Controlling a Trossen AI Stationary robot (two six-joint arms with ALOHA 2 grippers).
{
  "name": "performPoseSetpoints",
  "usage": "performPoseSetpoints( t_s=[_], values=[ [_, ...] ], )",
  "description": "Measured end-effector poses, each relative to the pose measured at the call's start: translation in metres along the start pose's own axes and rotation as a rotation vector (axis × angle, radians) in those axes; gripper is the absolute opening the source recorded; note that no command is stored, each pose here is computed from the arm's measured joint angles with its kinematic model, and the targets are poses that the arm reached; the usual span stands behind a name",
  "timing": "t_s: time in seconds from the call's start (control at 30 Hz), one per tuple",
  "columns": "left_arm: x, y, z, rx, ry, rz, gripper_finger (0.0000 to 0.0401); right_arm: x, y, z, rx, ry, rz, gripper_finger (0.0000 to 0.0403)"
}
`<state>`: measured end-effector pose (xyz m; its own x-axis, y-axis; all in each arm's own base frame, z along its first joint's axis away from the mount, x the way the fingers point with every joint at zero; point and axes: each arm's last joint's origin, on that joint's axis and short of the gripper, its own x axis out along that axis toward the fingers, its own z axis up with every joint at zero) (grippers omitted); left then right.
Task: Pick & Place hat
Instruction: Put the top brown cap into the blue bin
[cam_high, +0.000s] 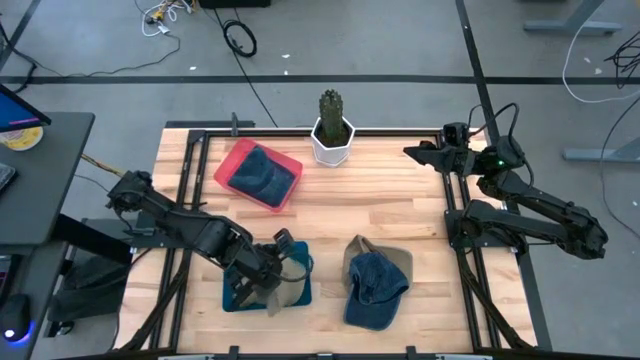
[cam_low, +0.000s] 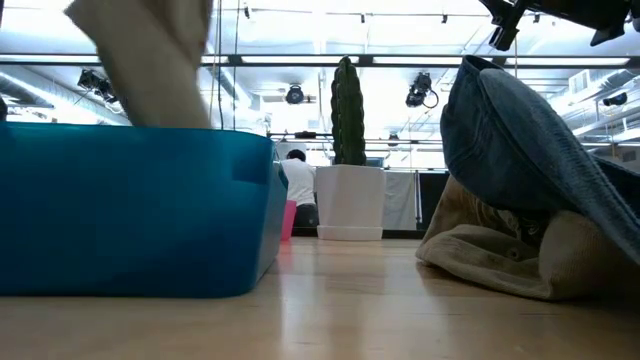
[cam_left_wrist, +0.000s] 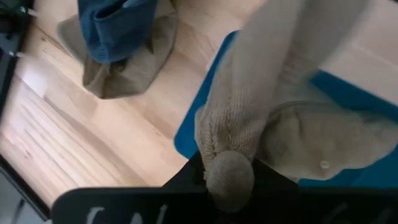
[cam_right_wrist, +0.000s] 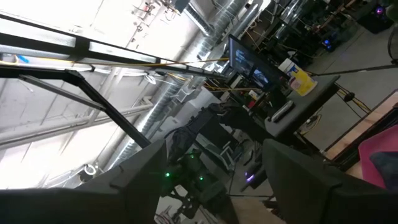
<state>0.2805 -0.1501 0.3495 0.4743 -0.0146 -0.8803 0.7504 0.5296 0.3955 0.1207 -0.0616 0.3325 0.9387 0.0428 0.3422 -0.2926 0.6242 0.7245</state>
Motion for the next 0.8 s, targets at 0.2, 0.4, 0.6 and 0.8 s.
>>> performPoseSetpoints(
  t_s=[0.2,0.4,0.6,0.8],
  values=[
    [0.009,0.008,-0.002,0.03,0.007,-0.01,0.0016,0.0,-0.001,-0.001,0.009,0.003,-0.013,0.0268],
    [0.013,0.011,0.001,0.048,-0.034,-0.032,0.0016,0.0,-0.002,-0.001,0.007,0.007,-0.02,0.0268],
    [0.012,0.012,0.002,0.043,-0.055,-0.023,0.0016,0.0,-0.002,-0.001,0.003,0.007,-0.02,0.0268],
    [0.012,0.014,0.007,0.04,-0.096,0.001,0.0016,0.0,-0.002,-0.001,0.003,0.007,-0.02,0.0268]
  ],
)
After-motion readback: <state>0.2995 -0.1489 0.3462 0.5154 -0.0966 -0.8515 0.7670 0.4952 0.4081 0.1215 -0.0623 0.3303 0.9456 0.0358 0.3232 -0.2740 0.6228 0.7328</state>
